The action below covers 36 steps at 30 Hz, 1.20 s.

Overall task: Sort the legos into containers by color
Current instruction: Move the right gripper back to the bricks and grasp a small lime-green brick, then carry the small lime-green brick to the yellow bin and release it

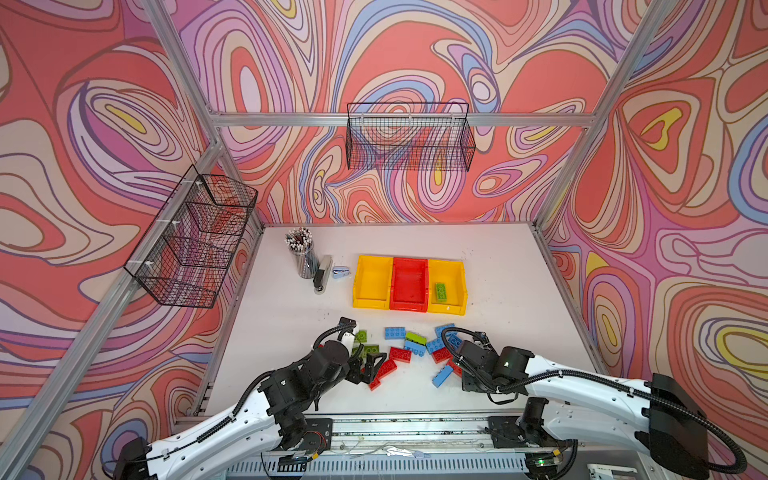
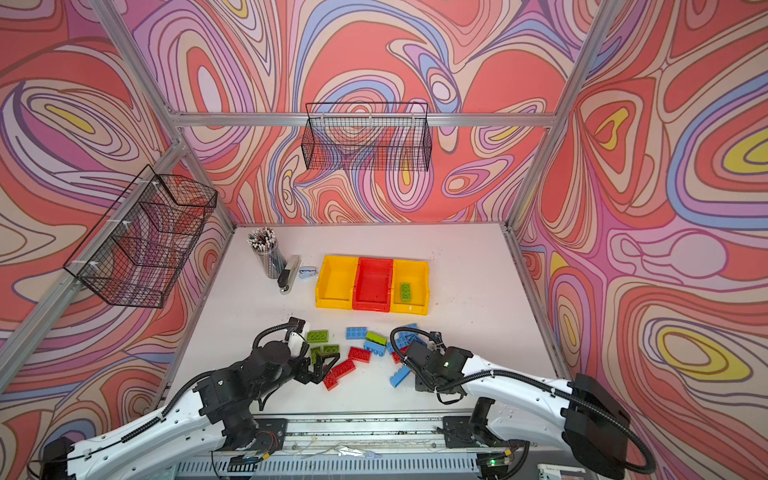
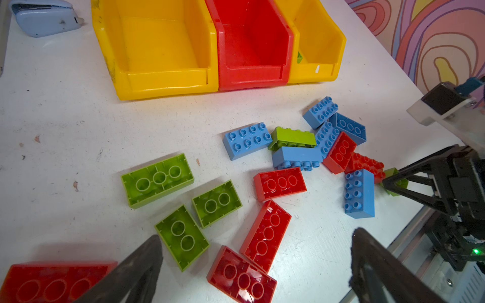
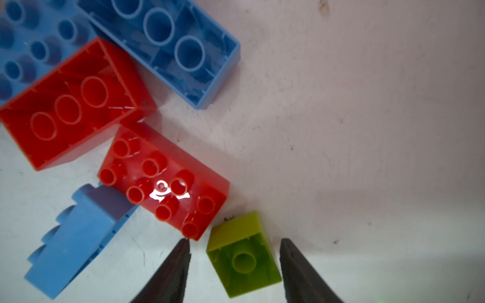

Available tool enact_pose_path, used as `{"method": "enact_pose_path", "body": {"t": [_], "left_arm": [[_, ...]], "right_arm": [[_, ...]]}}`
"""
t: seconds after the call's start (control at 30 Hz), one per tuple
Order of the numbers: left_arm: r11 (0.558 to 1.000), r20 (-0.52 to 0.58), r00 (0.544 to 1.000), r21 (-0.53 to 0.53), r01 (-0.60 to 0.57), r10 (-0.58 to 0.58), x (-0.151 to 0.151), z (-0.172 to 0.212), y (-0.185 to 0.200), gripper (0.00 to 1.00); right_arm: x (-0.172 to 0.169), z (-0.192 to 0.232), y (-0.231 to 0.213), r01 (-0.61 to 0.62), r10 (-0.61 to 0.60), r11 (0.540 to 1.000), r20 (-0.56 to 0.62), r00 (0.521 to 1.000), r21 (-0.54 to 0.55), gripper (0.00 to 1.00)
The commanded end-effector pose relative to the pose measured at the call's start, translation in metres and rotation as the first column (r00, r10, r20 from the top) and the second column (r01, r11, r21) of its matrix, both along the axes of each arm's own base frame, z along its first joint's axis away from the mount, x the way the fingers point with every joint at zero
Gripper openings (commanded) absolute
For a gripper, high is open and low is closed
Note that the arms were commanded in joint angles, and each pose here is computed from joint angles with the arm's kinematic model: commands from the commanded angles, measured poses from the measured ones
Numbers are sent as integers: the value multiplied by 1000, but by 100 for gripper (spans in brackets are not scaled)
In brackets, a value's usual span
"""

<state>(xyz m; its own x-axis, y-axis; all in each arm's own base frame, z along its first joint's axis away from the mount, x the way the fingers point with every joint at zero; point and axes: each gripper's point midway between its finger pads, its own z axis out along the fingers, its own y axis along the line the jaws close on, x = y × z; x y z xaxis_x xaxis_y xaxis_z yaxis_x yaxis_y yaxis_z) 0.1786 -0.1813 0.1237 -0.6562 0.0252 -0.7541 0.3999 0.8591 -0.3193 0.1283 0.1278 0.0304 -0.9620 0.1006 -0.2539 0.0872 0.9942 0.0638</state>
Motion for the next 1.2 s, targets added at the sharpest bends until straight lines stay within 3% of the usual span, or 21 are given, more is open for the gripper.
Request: {"method": "enact_pose_path", "body": {"t": [0.0, 0.33, 0.57, 0.8, 1.17], "left_arm": [[1000, -4, 1000, -2, 0, 0, 0, -4, -1, 100], [1000, -9, 1000, 1, -1, 1, 0, -3, -2, 100], [1000, 7, 1000, 12, -20, 20, 2, 1, 3, 100], [998, 20, 999, 36, -45, 44, 5, 5, 8, 100], [996, 49, 997, 65, -54, 51, 14, 16, 5, 100]], "right_arm": [[-2, -5, -3, 16, -16, 1000, -2, 1000, -6, 53], [2, -7, -3, 4, -4, 999, 4, 1000, -38, 35], [23, 44, -1, 6, -1, 999, 125, 992, -38, 32], [83, 103, 25, -57, 87, 991, 266, 960, -118, 32], [214, 105, 40, -111, 124, 992, 282, 951, -61, 30]]}}
